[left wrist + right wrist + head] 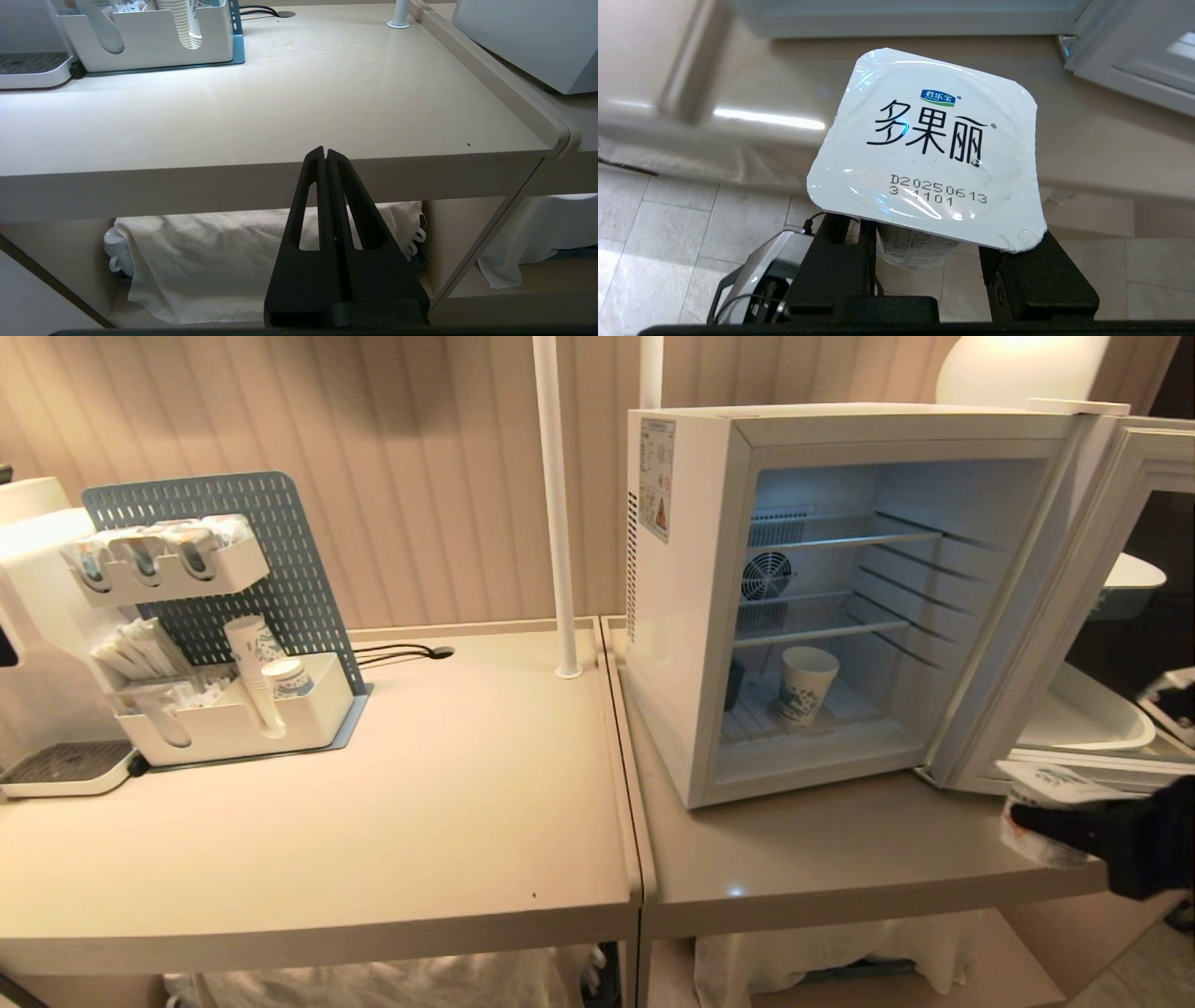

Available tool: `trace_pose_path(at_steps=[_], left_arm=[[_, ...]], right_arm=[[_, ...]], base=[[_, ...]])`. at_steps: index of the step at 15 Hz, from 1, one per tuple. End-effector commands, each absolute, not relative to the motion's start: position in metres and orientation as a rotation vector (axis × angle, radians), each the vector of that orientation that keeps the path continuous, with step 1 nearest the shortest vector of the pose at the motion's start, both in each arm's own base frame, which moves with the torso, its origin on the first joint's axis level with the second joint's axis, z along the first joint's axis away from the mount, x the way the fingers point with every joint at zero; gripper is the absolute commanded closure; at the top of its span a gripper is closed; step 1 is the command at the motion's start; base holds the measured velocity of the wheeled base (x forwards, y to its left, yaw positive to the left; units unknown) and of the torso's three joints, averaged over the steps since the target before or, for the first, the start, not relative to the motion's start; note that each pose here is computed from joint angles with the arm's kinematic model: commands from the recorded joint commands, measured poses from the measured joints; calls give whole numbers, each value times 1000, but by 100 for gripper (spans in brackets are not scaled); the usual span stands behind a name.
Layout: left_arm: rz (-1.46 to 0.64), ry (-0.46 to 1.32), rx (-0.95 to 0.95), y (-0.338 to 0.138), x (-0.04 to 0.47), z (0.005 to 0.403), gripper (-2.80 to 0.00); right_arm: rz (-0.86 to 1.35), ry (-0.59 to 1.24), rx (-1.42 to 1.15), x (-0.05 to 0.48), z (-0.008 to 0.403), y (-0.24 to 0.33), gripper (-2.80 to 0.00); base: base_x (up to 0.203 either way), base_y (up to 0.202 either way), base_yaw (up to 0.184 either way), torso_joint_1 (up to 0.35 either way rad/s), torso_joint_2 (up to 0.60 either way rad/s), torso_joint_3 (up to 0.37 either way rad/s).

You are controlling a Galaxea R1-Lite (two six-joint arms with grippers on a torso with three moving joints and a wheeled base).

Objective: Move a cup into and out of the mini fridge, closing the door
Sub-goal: Put the yoghurt in the freezer

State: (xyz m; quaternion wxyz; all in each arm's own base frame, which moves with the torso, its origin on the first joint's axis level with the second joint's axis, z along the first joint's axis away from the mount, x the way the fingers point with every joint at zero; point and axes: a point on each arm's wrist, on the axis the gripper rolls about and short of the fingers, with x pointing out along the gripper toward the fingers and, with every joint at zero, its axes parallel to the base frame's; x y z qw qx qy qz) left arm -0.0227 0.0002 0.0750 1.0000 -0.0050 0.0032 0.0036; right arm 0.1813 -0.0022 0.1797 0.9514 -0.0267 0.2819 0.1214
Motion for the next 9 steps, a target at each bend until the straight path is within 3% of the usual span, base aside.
trace_pose_path(at_steps=[1, 5, 9], left_arm=[[9, 6, -11, 0, -23, 75, 0], [9, 6, -12, 0, -23, 75, 0], [9, 6, -17, 0, -23, 75, 0]], right_arm=[[227, 727, -17, 250, 133, -14, 0], [153, 636, -20, 335, 99, -35, 0], [39, 355, -84, 402, 61, -47, 0]], base=[[0, 0, 0, 0, 0, 0], [0, 0, 0, 0, 0, 0], [0, 0, 0, 0, 0, 0]])
